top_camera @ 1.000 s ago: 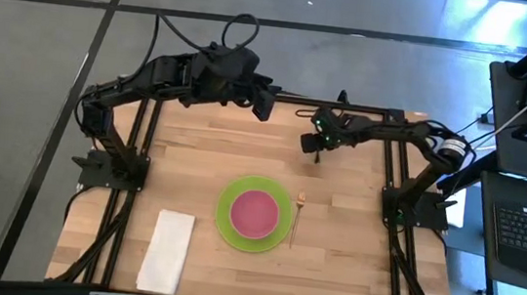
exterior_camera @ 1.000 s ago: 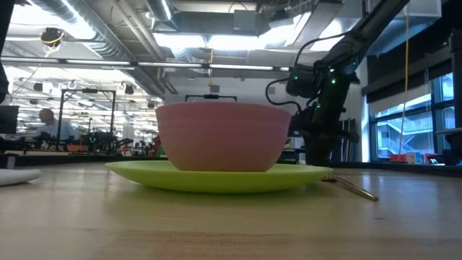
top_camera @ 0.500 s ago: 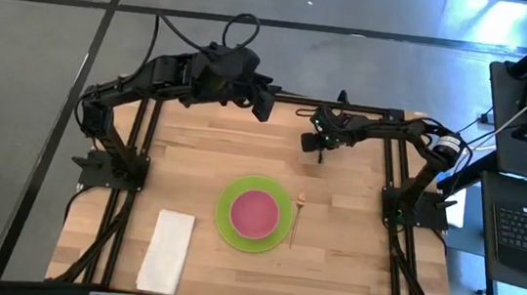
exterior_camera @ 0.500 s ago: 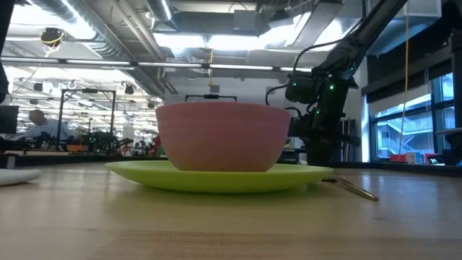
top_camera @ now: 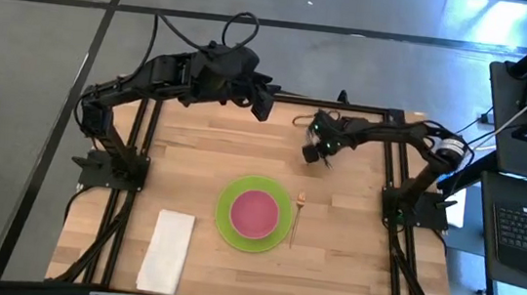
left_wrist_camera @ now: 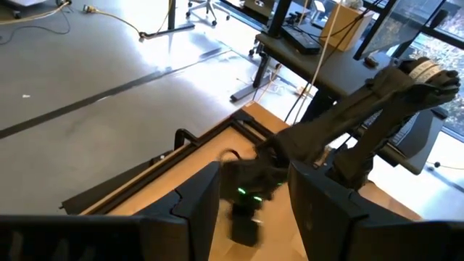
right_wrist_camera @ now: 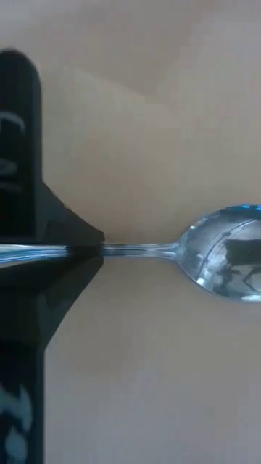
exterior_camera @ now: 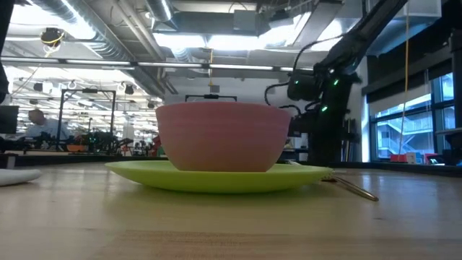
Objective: Set table place
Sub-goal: Put the silver spoon into the pink bowl
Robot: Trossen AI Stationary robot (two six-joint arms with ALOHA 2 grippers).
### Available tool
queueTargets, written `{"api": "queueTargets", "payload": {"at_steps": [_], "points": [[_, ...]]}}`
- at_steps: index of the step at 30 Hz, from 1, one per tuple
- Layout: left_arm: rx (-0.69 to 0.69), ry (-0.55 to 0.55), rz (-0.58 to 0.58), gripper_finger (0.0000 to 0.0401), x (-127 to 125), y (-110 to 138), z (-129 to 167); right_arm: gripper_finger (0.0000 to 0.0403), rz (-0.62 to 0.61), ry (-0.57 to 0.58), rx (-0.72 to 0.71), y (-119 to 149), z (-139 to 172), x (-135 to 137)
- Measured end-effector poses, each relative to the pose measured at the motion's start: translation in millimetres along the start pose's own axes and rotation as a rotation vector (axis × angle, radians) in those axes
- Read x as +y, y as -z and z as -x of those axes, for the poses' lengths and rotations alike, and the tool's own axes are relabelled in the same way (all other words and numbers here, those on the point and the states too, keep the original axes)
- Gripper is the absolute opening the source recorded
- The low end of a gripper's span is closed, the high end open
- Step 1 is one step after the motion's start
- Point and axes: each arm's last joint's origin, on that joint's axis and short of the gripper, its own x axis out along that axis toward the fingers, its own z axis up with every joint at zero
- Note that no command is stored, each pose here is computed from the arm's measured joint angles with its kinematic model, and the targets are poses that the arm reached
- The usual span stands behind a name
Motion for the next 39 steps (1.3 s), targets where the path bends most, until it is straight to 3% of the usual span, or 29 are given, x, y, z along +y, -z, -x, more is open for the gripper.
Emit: {"api": "queueTargets", "payload": {"at_steps": [6,14,18,23,25,29,34,39], "points": [[-0.031,0.015,0.014,0.0157,5,-7,17,0.0017,0.123,-0.169,-0.071,10,61,5],[-0.064,0.028,0.028,0.0157,10,-13,35,0.0017,0.167,-0.582,-0.066,48,139,15],[-0.077,0.024,0.034,0.0157,14,-16,39,0.0017,0.204,-0.742,-0.010,72,168,29],[-0.085,0.022,0.040,0.0157,16,-17,42,0.0017,0.280,-0.858,-0.059,74,218,60],[-0.088,0.021,0.041,0.0157,16,-18,42,0.0017,0.307,-0.861,-0.054,69,234,75],[-0.100,0.025,0.034,0.0157,16,-19,42,0.0017,0.390,-0.745,0.067,62,239,106],[-0.098,0.026,-0.013,0.0157,14,-18,42,0.0017,0.517,-0.514,0.259,55,200,142],[-0.088,0.035,-0.083,0.0157,11,-16,44,0.0017,0.546,-0.484,0.411,53,151,175]]}}
